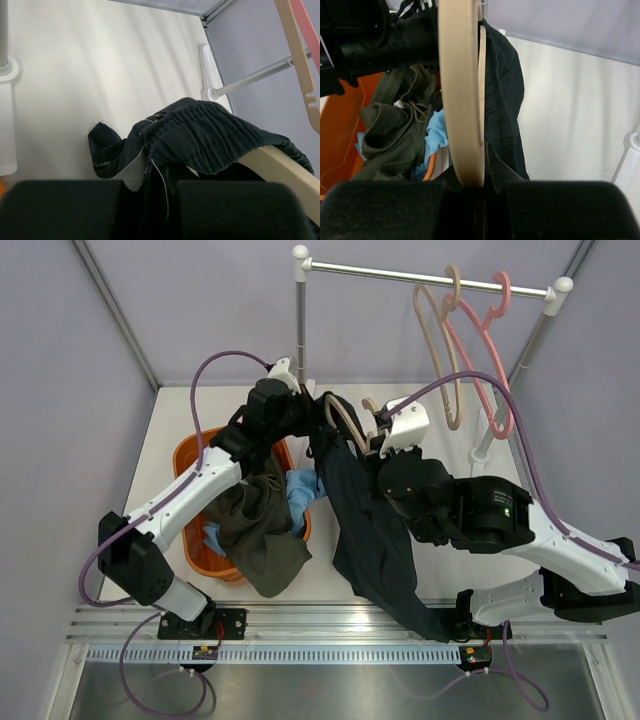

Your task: Remove the shorts from the hanger

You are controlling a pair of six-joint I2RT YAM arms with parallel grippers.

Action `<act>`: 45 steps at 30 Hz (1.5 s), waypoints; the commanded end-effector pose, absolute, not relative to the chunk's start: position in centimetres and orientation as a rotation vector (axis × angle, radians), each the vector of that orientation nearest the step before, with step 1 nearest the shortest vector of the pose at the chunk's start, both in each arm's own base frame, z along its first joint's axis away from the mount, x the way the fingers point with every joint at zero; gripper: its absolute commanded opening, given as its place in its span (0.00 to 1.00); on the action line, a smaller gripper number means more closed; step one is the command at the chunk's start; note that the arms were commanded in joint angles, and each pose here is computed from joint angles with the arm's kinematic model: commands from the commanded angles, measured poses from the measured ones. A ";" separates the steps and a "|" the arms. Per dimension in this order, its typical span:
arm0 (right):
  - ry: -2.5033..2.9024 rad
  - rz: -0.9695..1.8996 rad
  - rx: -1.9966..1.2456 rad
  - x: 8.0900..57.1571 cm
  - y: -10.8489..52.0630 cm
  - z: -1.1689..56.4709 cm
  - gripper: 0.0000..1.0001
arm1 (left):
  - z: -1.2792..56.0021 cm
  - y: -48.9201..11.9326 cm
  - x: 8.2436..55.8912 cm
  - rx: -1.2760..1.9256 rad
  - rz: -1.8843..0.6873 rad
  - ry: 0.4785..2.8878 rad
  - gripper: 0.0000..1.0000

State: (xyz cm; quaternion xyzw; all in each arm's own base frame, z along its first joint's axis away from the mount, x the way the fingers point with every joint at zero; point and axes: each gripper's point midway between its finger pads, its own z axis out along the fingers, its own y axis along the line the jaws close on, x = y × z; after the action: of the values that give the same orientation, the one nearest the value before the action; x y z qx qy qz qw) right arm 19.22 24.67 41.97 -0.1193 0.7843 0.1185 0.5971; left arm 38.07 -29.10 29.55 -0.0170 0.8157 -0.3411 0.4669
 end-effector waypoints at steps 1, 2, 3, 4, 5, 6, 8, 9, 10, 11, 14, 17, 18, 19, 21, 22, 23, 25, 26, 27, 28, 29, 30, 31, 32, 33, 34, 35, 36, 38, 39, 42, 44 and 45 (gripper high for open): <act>1.754 0.395 -0.156 18.1 21.8 45.3 0.00 | 28.5 -25.9 42.3 -0.146 -0.734 1.984 0.00; 1.759 0.405 -0.163 17.9 21.9 45.1 0.00 | 28.5 -26.1 42.3 -0.133 -0.743 1.983 0.00; 1.761 0.412 -0.165 17.8 21.9 45.1 0.00 | 28.7 -26.3 42.4 -0.126 -0.747 1.980 0.00; 1.763 0.410 -0.171 17.7 21.9 45.0 0.00 | 29.0 -26.3 42.5 -0.126 -0.748 1.978 0.00; 1.763 0.415 -0.179 17.6 21.9 45.1 0.00 | 29.0 -26.3 42.7 -0.125 -0.745 1.979 0.00; 1.765 0.413 -0.189 17.4 22.0 45.0 0.00 | 29.2 -26.3 42.7 -0.116 -0.743 1.976 0.00; 1.762 0.399 -0.183 17.5 21.8 45.1 0.00 | 29.7 -26.7 42.5 -0.096 -0.771 1.976 0.00; 1.756 0.395 -0.176 17.6 21.7 45.3 0.00 | 29.6 -27.0 42.3 -0.093 -0.787 1.983 0.00; 1.746 0.393 -0.163 17.7 21.5 45.6 0.00 | 29.7 -27.3 41.9 -0.083 -0.814 1.982 0.00; 1.728 0.368 -0.153 18.0 21.1 46.1 0.00 | 29.4 -27.9 41.0 -0.067 -0.850 1.997 0.00; 1.657 0.302 -0.087 18.8 19.7 48.1 0.00 | 28.5 -29.6 38.6 -0.008 -0.896 2.020 0.00; 1.590 0.187 -0.024 19.9 18.2 49.7 0.00 | 28.9 -32.0 34.6 0.085 -0.958 2.010 0.00; 1.580 0.170 -0.020 20.1 18.1 49.8 0.00 | 28.7 -32.2 33.1 0.108 -0.961 2.014 0.00; 1.564 0.192 0.008 20.5 17.9 50.5 0.00 | 28.7 -33.4 31.3 0.150 -0.974 2.012 0.00; 1.556 0.229 0.014 21.5 17.4 50.8 0.00 | 28.9 -33.8 28.9 0.207 -0.985 2.004 0.00; 1.555 0.267 -0.004 21.9 17.8 50.8 0.00 | 29.1 -34.5 27.3 0.254 -0.990 1.991 0.00; 1.556 0.233 0.024 23.1 16.9 50.7 0.00 | 29.4 -34.7 26.3 0.290 -0.999 1.978 0.00; 1.567 0.238 -0.003 24.2 17.4 50.3 0.00 | 31.0 -34.8 23.4 0.366 -1.040 1.926 0.00; 1.571 0.228 -0.003 24.7 17.3 50.2 0.00 | 31.6 -34.7 22.5 0.423 -1.049 1.893 0.00; 1.581 0.194 0.012 26.1 17.0 49.9 0.00 | 32.2 -34.6 21.5 0.467 -1.068 1.877 0.01; 1.587 0.227 -0.014 26.7 17.7 49.8 0.00 | 34.0 -34.5 19.6 0.538 -1.134 1.828 0.01; 1.592 0.224 -0.020 27.4 17.9 49.7 0.00 | 34.8 -34.2 18.8 0.603 -1.140 1.791 0.02; 1.601 0.196 -0.007 29.0 17.8 49.5 0.00 | 34.9 -33.8 17.8 0.651 -1.148 1.795 0.03; 1.606 0.205 -0.026 29.6 18.2 49.4 0.00 | 36.9 -33.1 16.5 0.715 -1.168 1.723 0.03; 1.611 0.195 -0.027 30.4 18.2 49.4 0.00 | 37.5 -32.6 15.7 0.750 -1.174 1.696 0.02; 1.617 0.168 -0.009 31.9 18.1 49.4 0.00 | 37.8 -32.2 14.8 0.788 -1.182 1.684 0.02; 1.620 0.183 -0.033 32.5 18.5 49.5 0.00 | 38.2 -31.7 14.4 0.803 -1.178 1.666 0.03; 1.622 0.189 -0.041 33.6 18.7 49.7 0.00 | 39.0 -30.8 13.6 0.826 -1.174 1.640 0.03; 1.620 0.191 -0.039 33.8 19.0 50.0 0.00 | 39.3 -30.3 13.4 0.835 -1.165 1.632 0.03; 1.608 0.191 -0.043 34.5 18.7 50.6 0.00 | 39.9 -29.8 12.3 0.899 -1.170 1.591 0.03; 1.595 0.200 -0.037 34.9 18.7 51.3 0.00 | 40.0 -29.2 12.2 0.896 -1.150 1.596 0.03; 1.580 0.213 -0.033 35.8 17.9 52.5 0.00 | 41.0 -28.0 12.8 0.841 -1.093 1.562 0.04; 1.574 0.210 -0.031 36.3 17.4 53.1 0.00 | 42.0 -27.5 13.5 0.820 -1.041 1.526 0.12; 1.573 0.208 -0.031 36.5 17.2 53.4 0.00 | 43.8 -27.0 14.2 0.773 -1.008 1.486 0.11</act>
State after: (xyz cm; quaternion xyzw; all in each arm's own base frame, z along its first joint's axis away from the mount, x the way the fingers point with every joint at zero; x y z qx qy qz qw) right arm 37.21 18.41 48.52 -0.0177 0.7455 0.0623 0.6633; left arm 13.42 -28.25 38.84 0.3369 0.6764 -0.4419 0.4834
